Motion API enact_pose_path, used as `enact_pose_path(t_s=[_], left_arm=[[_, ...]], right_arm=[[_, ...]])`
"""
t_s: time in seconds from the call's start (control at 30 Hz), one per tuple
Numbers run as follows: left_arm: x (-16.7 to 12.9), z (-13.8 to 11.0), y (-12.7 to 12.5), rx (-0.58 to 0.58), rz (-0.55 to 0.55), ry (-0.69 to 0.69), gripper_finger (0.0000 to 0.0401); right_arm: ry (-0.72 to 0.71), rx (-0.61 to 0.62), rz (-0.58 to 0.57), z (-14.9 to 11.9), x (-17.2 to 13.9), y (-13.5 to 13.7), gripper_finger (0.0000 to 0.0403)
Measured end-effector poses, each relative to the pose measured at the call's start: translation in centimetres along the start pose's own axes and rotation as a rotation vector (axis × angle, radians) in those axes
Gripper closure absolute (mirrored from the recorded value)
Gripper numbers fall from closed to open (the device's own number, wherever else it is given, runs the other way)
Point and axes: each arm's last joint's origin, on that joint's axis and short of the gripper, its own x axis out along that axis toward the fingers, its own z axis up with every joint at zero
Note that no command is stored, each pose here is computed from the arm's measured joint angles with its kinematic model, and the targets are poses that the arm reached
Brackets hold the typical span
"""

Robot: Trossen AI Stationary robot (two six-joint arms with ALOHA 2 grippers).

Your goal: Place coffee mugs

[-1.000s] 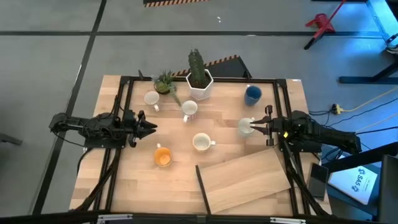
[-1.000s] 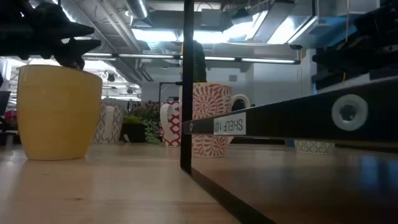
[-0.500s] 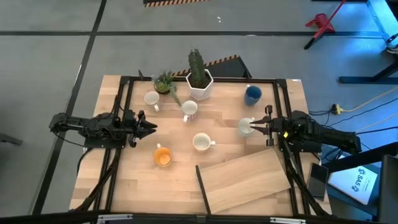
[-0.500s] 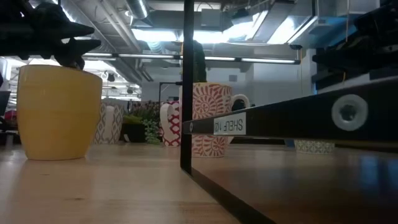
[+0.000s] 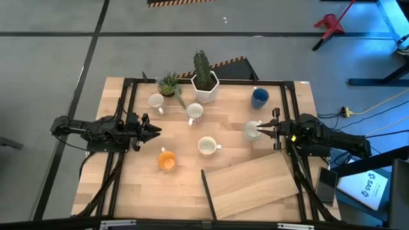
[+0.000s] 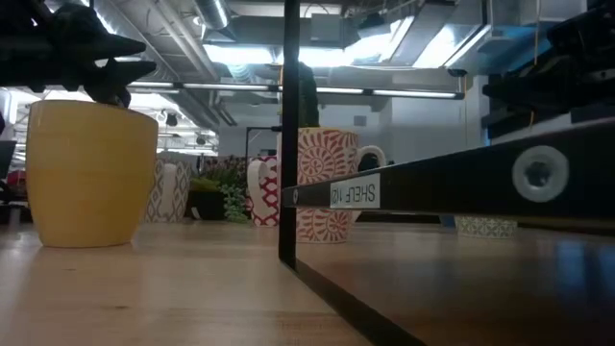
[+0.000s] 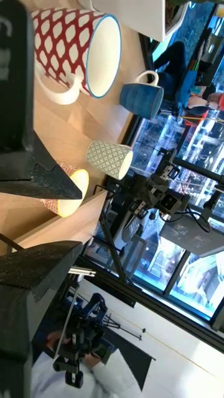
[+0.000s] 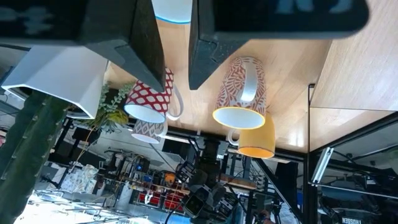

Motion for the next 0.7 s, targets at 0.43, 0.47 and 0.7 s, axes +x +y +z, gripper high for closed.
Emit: enact_pose_path(t_s=[0.43,0.47,0.7], left_arm=[[0.0,0.0,0.0,0.000,0.000,0.000,0.0289],[0.0,0.0,0.0,0.004,0.002,-0.001,0.0289],[0.0,0.5,0.2,0.010,0.120,-0.095,0.0289]], right_arm=[[-0.406,0.366,-0.087,3.8,-0.8,-0.9,0.0346],[-0.482,0.385,-0.137,4.4,-1.1,-1.2,0.0345],[-0.779,0.433,-0.534,6.4,-3.1,-2.4,0.0346]])
